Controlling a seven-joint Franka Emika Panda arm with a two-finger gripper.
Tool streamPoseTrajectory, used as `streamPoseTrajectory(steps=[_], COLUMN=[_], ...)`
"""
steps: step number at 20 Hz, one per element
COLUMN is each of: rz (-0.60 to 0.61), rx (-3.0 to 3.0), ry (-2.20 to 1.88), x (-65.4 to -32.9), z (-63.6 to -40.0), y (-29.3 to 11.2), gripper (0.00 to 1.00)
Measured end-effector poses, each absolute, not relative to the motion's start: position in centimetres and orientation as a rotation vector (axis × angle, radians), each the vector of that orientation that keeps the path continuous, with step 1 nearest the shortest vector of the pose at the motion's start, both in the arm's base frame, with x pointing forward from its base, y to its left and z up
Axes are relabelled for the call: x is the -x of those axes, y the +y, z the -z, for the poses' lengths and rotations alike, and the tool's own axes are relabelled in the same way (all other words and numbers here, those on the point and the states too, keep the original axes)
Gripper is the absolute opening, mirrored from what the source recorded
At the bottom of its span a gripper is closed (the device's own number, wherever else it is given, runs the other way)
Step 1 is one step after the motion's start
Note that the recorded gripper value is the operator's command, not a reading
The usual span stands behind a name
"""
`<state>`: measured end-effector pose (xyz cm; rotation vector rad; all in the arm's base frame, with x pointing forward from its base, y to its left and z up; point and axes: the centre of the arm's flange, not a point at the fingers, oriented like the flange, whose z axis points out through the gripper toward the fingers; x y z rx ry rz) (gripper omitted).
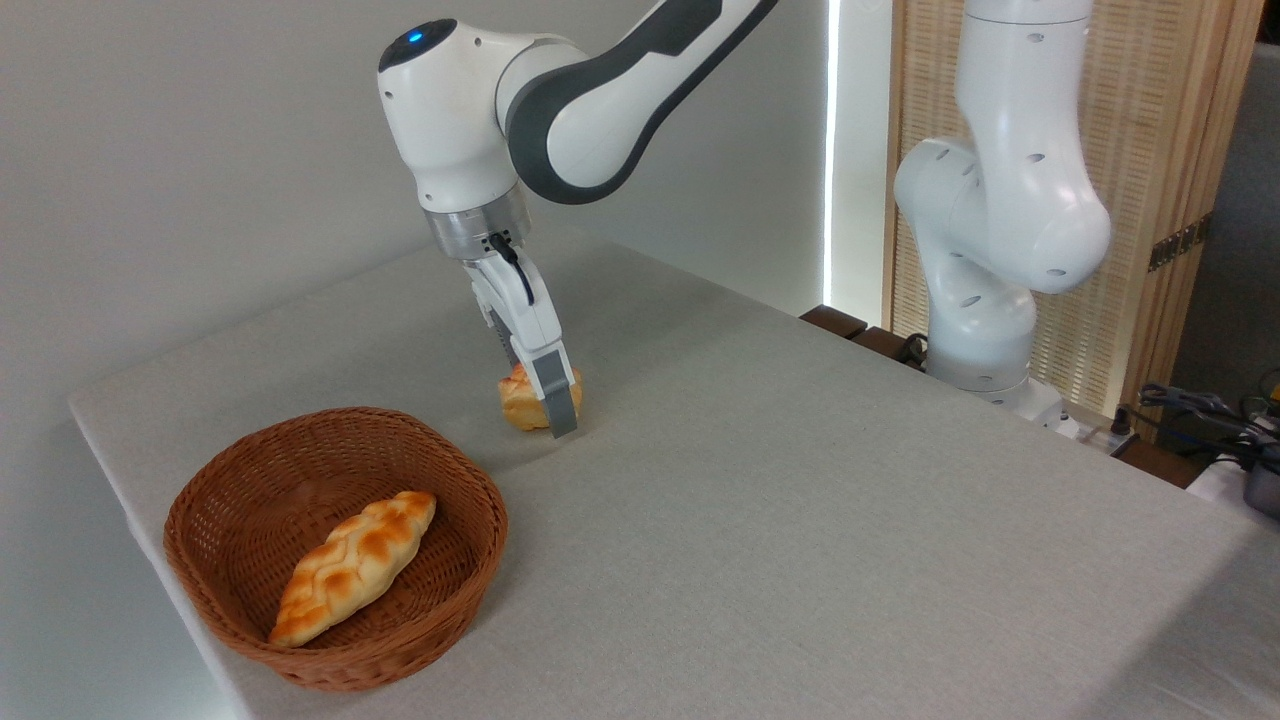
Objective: Put bread into the basket
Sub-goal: 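Close the gripper around the round bun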
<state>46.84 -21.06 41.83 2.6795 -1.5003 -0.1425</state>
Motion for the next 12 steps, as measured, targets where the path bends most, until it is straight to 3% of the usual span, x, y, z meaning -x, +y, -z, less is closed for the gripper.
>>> streamPoseTrajectory(steps=[1,12], rz=[0.142,0.133], rx=[-2.677,-2.669], ry=[-1.498,-1.479], x=[-46.81,-46.78], z=[-41.83,-41.96], y=[-21.14,-21.3], gripper=[0.3,0.31])
